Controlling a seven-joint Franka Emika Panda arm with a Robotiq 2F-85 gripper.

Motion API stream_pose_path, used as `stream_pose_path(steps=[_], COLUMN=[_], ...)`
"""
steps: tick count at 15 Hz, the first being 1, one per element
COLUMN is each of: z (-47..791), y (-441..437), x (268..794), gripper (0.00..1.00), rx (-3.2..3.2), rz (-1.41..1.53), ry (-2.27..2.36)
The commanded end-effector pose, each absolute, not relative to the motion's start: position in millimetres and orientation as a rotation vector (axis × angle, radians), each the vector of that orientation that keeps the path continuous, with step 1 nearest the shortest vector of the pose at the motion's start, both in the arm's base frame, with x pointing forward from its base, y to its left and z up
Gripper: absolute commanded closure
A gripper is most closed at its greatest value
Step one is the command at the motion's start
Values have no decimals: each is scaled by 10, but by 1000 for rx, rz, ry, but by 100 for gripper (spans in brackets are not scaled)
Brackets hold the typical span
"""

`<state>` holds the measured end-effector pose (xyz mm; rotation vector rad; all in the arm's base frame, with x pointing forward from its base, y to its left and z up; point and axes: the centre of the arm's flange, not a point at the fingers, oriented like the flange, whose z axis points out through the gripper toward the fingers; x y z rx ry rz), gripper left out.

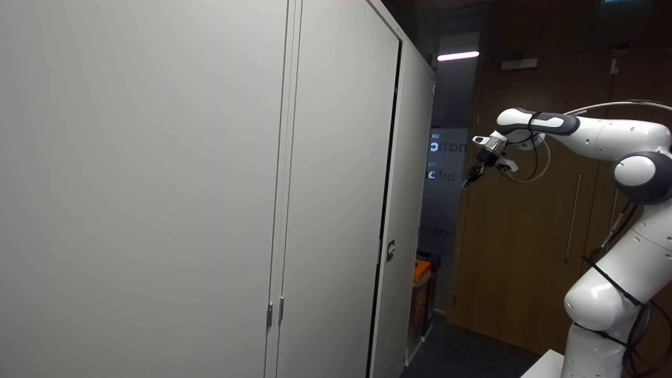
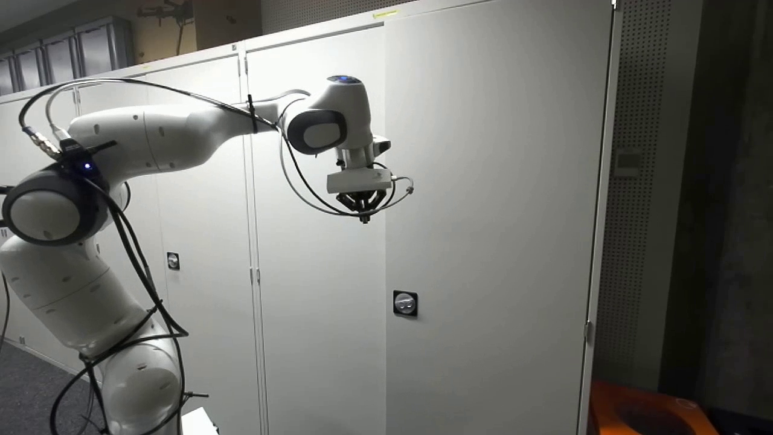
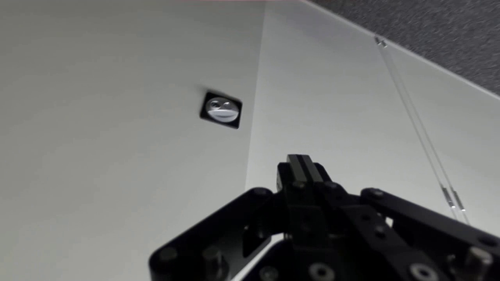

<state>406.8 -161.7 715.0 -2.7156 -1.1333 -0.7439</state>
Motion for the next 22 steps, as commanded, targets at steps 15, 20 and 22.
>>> stream_pose_path(steps=[15,20,22], z=[6925,6946,6982], y=[-1553,-1569,-1633], x=[3611,3683,3768], gripper=[100,100,98], rx=[-3062,-3069,-3051], rz=[-622,-772,-705], ry=[-412,-158,-227])
